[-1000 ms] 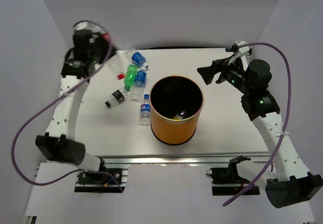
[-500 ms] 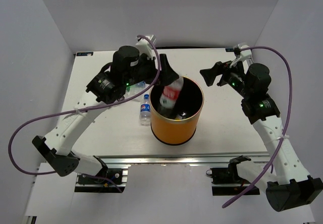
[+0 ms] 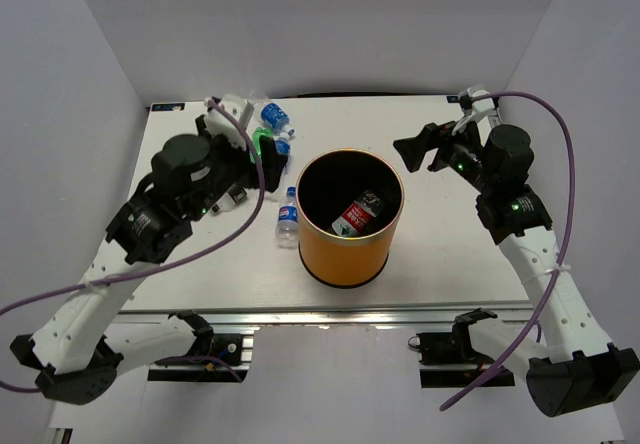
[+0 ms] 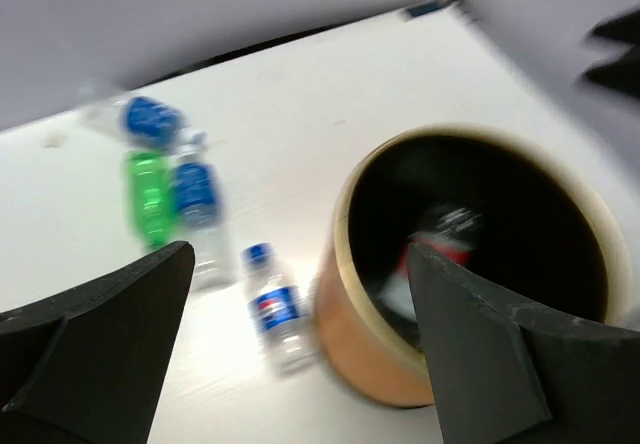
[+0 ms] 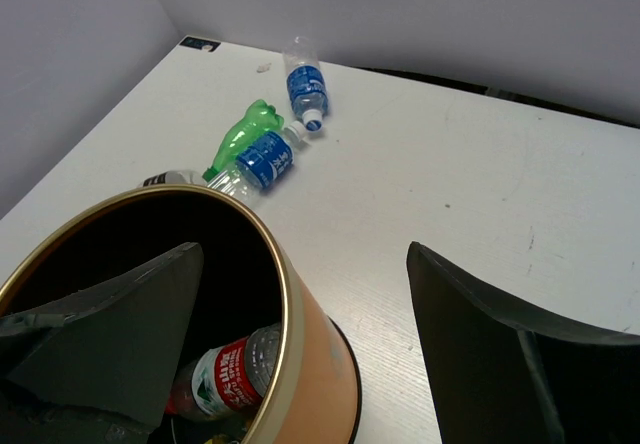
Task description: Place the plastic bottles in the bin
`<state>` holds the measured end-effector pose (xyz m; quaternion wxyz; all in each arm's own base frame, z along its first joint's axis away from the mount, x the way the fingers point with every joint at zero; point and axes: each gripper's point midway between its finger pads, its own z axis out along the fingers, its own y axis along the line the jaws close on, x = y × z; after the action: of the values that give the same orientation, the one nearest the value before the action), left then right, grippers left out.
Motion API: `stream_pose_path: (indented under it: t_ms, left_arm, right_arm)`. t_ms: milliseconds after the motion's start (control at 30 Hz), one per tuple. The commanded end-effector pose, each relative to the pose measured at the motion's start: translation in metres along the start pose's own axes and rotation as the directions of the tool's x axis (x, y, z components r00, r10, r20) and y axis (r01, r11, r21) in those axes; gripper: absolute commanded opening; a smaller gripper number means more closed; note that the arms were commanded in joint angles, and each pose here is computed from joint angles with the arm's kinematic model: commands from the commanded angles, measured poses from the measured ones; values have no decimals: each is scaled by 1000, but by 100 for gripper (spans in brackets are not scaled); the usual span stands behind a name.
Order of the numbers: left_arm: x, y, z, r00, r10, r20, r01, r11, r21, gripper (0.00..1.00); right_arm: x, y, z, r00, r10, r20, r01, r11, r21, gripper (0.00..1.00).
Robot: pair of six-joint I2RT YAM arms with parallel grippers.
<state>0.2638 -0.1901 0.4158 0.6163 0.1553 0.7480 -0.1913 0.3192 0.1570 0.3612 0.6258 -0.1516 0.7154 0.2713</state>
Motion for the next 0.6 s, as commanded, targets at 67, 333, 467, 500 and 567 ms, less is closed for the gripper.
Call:
stream_pose_path:
  t_ms: [67,333,467,500,567]
  left_arm:
    - [24,54,3,952,302,-41,-305,945,-118,98]
    - [107,163,59,932,53,-359,-103,987,-121,94]
    - [139,180,80,914,37,-404,-46,999,-11,92]
    - [148,181,87,904,50,-425,-38,999,36,92]
    - [160,186,94,886,63,-459,-40,997,60,92]
  right_arm:
    - [-6,3,5,1000,-24,14,24,999,-33,89]
    - [-3,4,4,1000,-24,10,24,999,-41,89]
    - [-3,1,3,999,-37,12,37,999,-22,89]
    - [-2,-1,4,999,-36,5,36,999,-18,89]
    - [-3,0,4,999,-41,2,41,999,-19,89]
